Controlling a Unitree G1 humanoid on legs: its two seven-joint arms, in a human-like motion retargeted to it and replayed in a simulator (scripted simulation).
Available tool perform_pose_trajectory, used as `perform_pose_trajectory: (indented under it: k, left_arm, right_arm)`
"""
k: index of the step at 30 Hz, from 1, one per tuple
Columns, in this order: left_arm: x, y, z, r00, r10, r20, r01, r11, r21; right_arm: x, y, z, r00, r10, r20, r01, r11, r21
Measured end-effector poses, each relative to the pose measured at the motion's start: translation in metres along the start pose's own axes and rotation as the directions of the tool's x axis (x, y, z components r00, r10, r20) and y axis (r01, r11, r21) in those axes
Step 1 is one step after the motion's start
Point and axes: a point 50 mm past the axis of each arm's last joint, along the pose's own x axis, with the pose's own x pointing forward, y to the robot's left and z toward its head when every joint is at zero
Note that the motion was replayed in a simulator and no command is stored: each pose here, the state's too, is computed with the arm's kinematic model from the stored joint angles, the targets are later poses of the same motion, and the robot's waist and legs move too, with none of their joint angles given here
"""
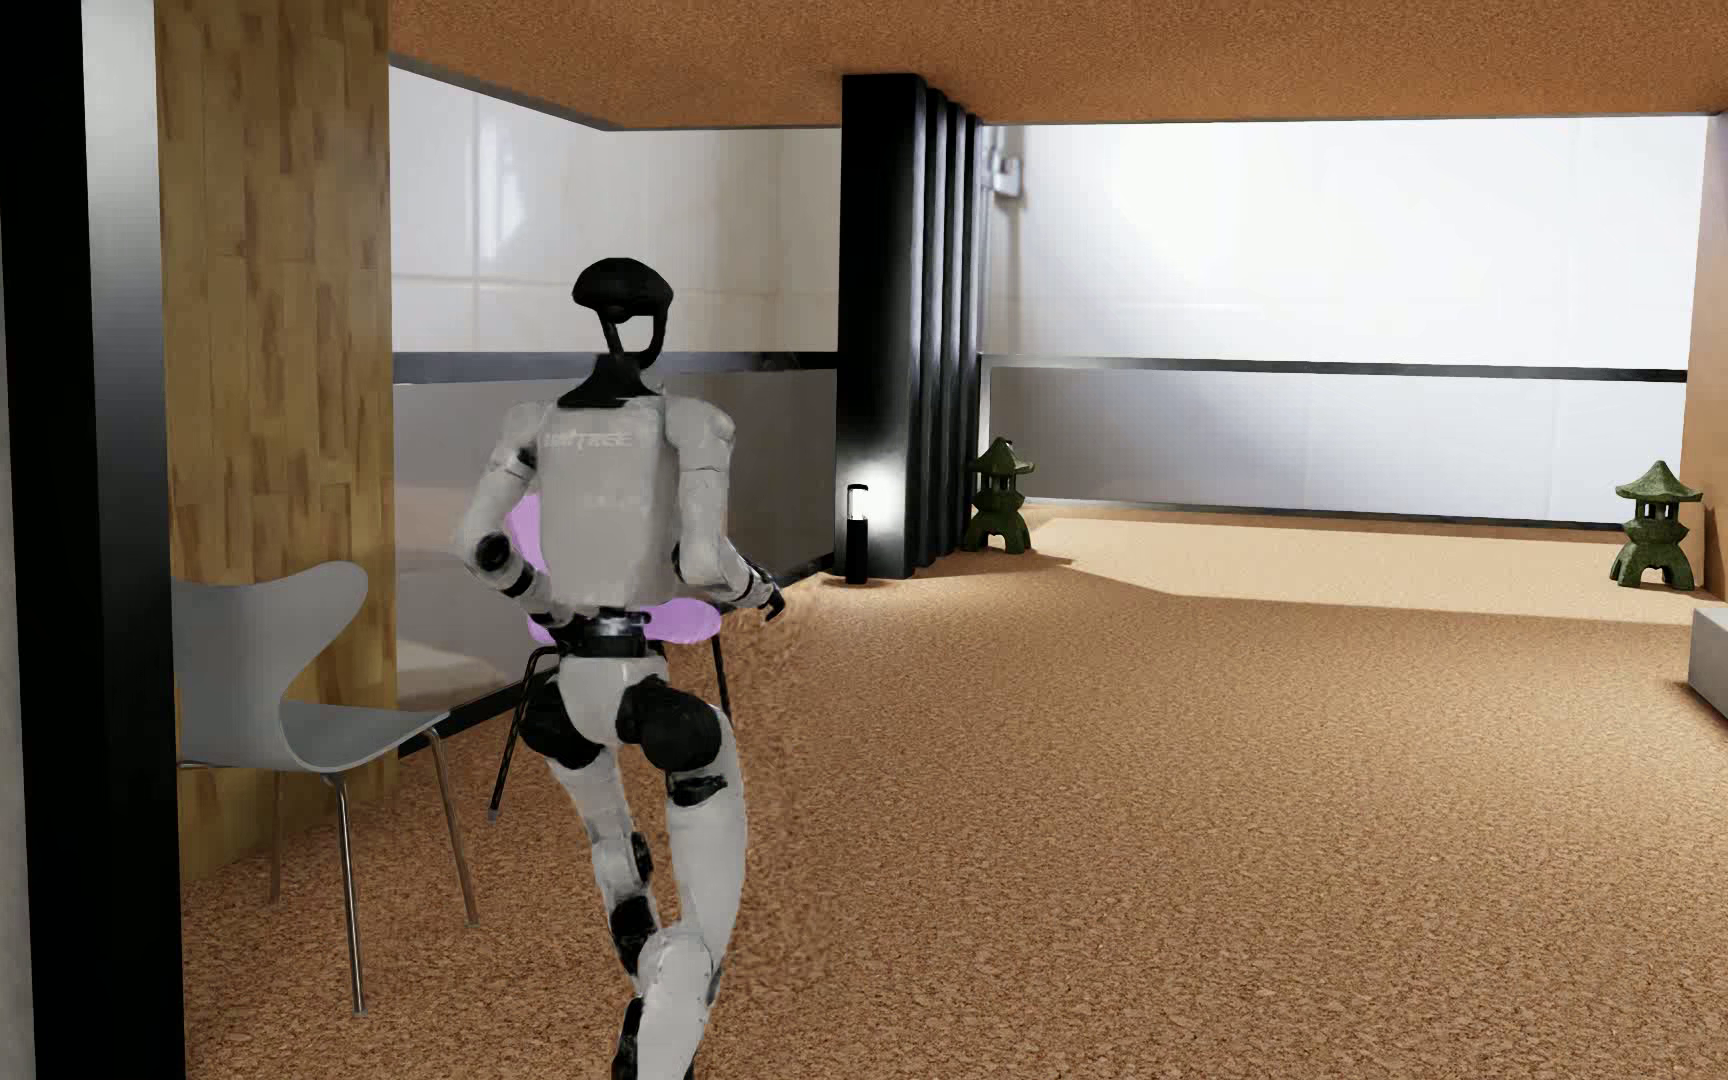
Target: Walk to the chair
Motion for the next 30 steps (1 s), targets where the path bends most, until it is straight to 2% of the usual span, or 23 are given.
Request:
perform_pose_trajectory:
  k: [3,5,7,8,10,12,14,17,20,22,24,27,30]
  left_arm:
    - [-0.022,-0.015,-0.019,0.991,-0.005,-0.137,-0.024,0.978,-0.208]
    - [-0.020,-0.019,-0.020,0.986,-0.016,-0.165,-0.013,0.985,-0.175]
    - [-0.008,-0.014,-0.005,0.996,-0.015,-0.090,0.008,0.997,-0.078]
    - [-0.001,-0.012,0.011,0.999,-0.020,-0.025,0.018,0.997,-0.078]
    - [0.008,-0.012,0.044,0.993,-0.046,0.105,0.060,0.988,-0.143]
    - [0.015,-0.015,0.074,0.975,-0.077,0.209,0.116,0.976,-0.186]
    - [0.019,-0.018,0.090,0.968,-0.086,0.237,0.134,0.971,-0.198]
    - [0.018,-0.040,0.076,0.977,-0.159,0.140,0.185,0.962,-0.199]
    - [0.008,-0.073,0.028,0.955,-0.283,-0.084,0.254,0.933,-0.255]
    - [-0.002,-0.092,-0.009,0.895,-0.353,-0.274,0.247,0.902,-0.354]
    - [-0.015,-0.111,-0.032,0.807,-0.428,-0.408,0.246,0.871,-0.426]
    - [-0.030,-0.132,-0.039,0.745,-0.540,-0.391,0.390,0.828,-0.403]
    - [-0.047,-0.150,-0.037,0.692,-0.643,-0.328,0.509,0.757,-0.410]
  right_arm:
    - [-0.007,0.002,-0.020,0.996,0.007,-0.092,-0.023,0.984,-0.175]
    - [-0.021,0.010,-0.035,0.975,-0.035,-0.220,-0.008,0.982,-0.190]
    - [-0.038,0.017,-0.046,0.942,-0.067,-0.329,0.028,0.992,-0.120]
    - [-0.048,0.018,-0.053,0.921,-0.071,-0.383,0.044,0.996,-0.078]
    - [-0.069,0.018,-0.069,0.874,-0.053,-0.483,0.041,0.999,-0.035]
    - [-0.084,0.010,-0.080,0.830,-0.063,-0.555,0.025,0.997,-0.076]
    - [-0.096,0.006,-0.091,0.778,-0.090,-0.621,0.039,0.995,-0.096]
    - [-0.108,0.012,-0.108,0.704,-0.086,-0.705,0.057,0.996,-0.064]
    - [-0.104,0.023,-0.117,0.678,-0.026,-0.734,0.022,1.000,-0.014]
    - [-0.099,0.034,-0.127,0.631,0.039,-0.775,-0.004,0.999,0.048]
    - [-0.096,0.039,-0.139,0.586,0.114,-0.802,-0.087,0.993,0.078]
    - [-0.098,0.038,-0.155,0.510,0.163,-0.845,-0.172,0.981,0.086]
    - [-0.111,0.037,-0.167,0.394,0.135,-0.909,-0.115,0.989,0.097]
